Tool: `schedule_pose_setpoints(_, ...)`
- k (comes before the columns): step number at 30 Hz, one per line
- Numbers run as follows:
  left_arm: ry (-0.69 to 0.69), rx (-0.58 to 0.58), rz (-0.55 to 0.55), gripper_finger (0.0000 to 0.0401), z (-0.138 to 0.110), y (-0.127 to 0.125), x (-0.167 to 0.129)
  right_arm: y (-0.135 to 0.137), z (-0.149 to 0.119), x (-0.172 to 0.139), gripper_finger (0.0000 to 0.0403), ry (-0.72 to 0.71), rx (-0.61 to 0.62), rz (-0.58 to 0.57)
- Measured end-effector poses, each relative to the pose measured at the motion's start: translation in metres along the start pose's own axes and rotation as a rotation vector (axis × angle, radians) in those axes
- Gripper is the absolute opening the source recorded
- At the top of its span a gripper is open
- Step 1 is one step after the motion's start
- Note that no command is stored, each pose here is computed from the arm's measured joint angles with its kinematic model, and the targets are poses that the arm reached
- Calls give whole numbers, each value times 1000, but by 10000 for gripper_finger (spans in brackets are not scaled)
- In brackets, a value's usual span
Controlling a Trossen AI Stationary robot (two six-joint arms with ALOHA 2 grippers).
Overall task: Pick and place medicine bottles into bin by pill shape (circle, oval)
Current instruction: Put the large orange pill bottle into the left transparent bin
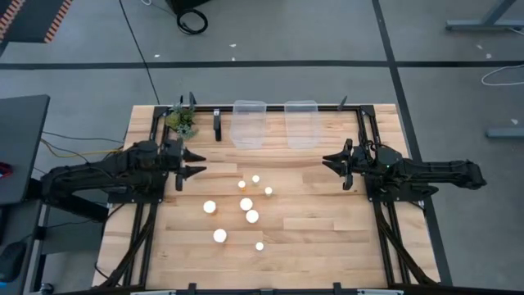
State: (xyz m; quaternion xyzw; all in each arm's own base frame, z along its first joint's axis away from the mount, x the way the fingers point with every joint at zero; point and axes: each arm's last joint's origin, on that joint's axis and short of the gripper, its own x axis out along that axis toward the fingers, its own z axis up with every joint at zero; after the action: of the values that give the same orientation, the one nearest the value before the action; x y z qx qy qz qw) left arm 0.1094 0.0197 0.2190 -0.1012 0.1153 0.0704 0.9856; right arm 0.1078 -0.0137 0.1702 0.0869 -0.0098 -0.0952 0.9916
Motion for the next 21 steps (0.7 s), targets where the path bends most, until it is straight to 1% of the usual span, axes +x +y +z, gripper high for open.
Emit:
schedule_pose_setpoints(5, 90, -36, -13, 172, 1, -1, -3, 0, 0, 0, 95, 0, 0, 0)
schedule_pose_setpoints(11, 94, -125, -80, 172, 5, -10, 0, 0, 0, 0, 95, 0, 0, 0)
schedule_pose_setpoints(14, 151, -136, -72, 171, 6, -14, 1, 0, 0, 0, 95, 1, 0, 0)
schedule_pose_setpoints(19, 261, -111, -69, 171, 12, -22, 3, 0, -1, 0, 95, 10, -1, -2)
schedule_pose_setpoints(21, 334, -103, -67, 171, 9, -25, 5, 0, -1, 0, 95, 12, -1, -2)
